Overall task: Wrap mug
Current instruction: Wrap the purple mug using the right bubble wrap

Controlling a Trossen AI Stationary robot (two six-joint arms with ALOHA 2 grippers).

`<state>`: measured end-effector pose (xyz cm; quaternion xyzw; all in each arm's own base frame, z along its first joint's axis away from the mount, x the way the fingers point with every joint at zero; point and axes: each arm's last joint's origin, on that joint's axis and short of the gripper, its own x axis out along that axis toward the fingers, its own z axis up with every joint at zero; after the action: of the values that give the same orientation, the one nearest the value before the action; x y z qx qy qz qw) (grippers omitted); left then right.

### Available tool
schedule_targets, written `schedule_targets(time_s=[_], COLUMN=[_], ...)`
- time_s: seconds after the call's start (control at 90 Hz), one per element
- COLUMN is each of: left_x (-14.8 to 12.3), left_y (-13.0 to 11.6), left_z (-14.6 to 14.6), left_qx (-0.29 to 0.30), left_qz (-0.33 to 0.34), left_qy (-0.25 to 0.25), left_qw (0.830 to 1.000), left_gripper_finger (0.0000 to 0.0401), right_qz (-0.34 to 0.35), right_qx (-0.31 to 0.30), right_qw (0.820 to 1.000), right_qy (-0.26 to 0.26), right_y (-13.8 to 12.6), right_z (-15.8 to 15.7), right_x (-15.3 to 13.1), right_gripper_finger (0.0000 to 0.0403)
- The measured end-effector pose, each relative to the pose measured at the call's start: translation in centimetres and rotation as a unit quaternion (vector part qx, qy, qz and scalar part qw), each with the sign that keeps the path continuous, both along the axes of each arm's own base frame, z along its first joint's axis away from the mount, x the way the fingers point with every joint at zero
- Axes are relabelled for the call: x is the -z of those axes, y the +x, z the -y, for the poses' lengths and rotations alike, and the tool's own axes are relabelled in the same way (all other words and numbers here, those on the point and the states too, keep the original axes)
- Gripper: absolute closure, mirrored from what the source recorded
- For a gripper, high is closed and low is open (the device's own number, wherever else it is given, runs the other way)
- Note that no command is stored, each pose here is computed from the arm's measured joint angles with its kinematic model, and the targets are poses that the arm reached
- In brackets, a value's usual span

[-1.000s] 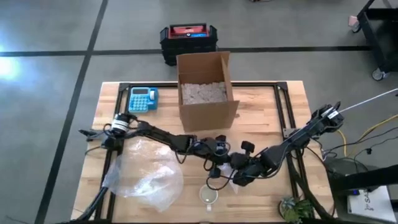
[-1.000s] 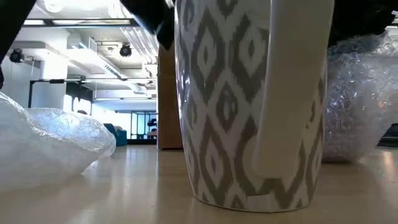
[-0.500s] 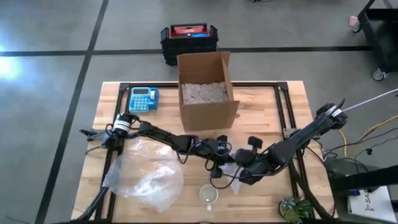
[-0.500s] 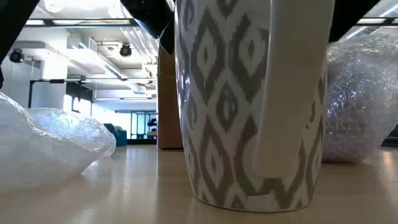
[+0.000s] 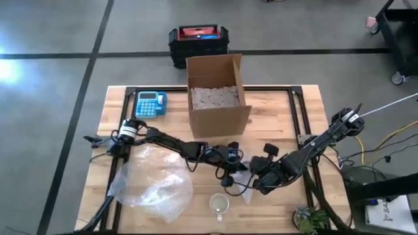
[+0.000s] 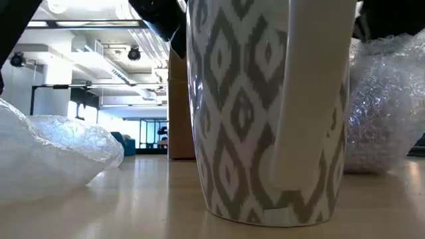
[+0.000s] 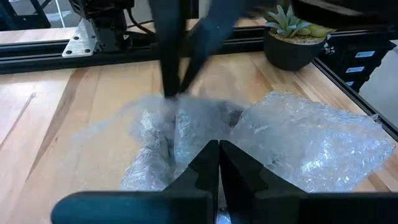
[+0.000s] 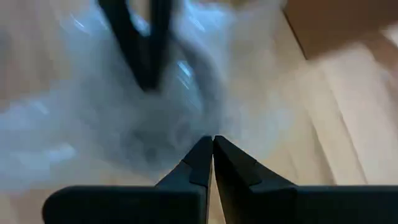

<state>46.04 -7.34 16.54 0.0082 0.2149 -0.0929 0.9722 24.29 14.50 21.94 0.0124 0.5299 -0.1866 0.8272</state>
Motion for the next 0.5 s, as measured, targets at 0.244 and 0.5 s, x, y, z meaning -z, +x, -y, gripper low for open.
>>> schedule_targets(time_s=[0.244,0.5], left_x=[0.0,-1.5], left_y=[0.0,-0.4], left_z=[0.0,-0.1], left_qx=[0.000,0.003], left_qz=[0.000,0.008], left_qy=[0.000,-0.003], left_qw=[1.000,1.000], left_gripper_finger=[0.0401,0.0401], right_qz=[0.007,0.002], right_qx=[-0.018,-0.001], right_qw=[1.000,0.999], right_qy=[0.020,0.046], right_y=[0.8,1.3], right_z=[0.3,1.3], right_x=[1.3,3.9], right_gripper_finger=[0.0400,0.0400])
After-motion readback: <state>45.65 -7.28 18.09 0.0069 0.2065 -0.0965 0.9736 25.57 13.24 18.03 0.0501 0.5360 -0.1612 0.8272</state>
